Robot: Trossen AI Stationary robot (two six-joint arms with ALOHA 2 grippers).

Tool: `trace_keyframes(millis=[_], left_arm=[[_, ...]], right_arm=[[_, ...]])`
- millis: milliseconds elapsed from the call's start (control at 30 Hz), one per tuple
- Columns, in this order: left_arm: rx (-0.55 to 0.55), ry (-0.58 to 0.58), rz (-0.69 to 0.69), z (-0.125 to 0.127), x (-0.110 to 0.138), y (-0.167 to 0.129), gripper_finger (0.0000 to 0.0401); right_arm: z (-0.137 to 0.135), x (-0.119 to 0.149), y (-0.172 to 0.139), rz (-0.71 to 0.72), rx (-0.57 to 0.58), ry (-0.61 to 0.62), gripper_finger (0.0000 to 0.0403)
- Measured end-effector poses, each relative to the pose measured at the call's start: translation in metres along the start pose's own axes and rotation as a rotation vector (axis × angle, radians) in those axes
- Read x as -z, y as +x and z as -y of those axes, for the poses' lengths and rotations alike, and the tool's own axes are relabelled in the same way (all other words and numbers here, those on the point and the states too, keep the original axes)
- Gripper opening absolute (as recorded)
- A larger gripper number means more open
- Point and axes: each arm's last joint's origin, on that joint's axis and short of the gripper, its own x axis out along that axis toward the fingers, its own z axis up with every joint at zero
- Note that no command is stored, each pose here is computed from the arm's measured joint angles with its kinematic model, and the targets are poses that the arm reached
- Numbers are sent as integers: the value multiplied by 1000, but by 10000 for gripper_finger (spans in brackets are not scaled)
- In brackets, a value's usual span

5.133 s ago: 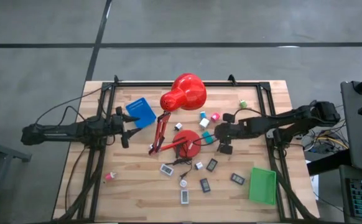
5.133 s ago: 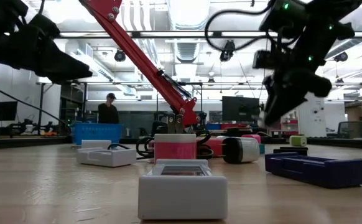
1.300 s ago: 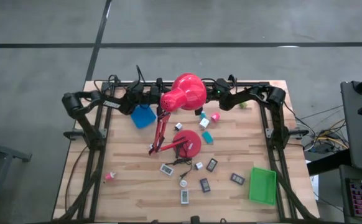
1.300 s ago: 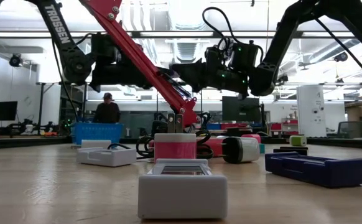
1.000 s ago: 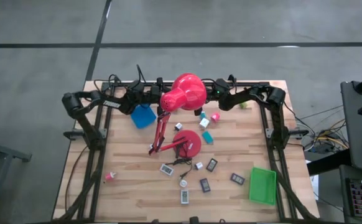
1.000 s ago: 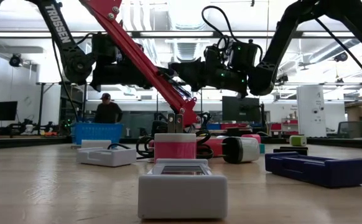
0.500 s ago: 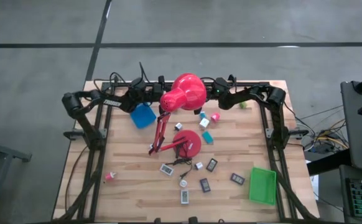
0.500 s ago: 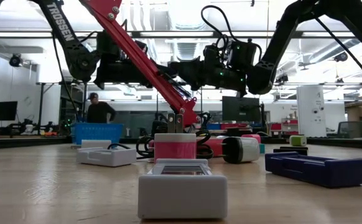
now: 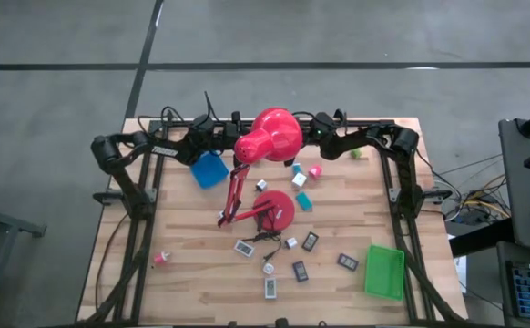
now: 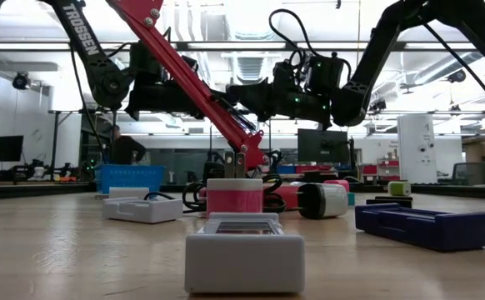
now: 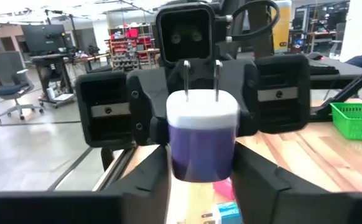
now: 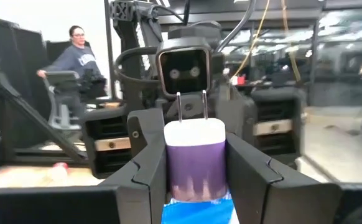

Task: Pick & Place Office items
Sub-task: Put the purple charger adapter into the blue bin

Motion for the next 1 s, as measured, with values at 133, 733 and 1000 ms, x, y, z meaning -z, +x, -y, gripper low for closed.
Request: trace_keyframes(millis=[133, 733, 1000], left_arm=[[2, 24, 3, 1, -1, 1, 124], [-3, 41, 9, 2, -2, 2, 124], [30, 32, 30, 4, -6, 5, 125]], right_arm=[[0, 0, 0, -1, -7, 6, 121], [-2, 1, 1, -9, -19, 25, 121], [-3, 0, 2, -7, -21, 22, 121]])
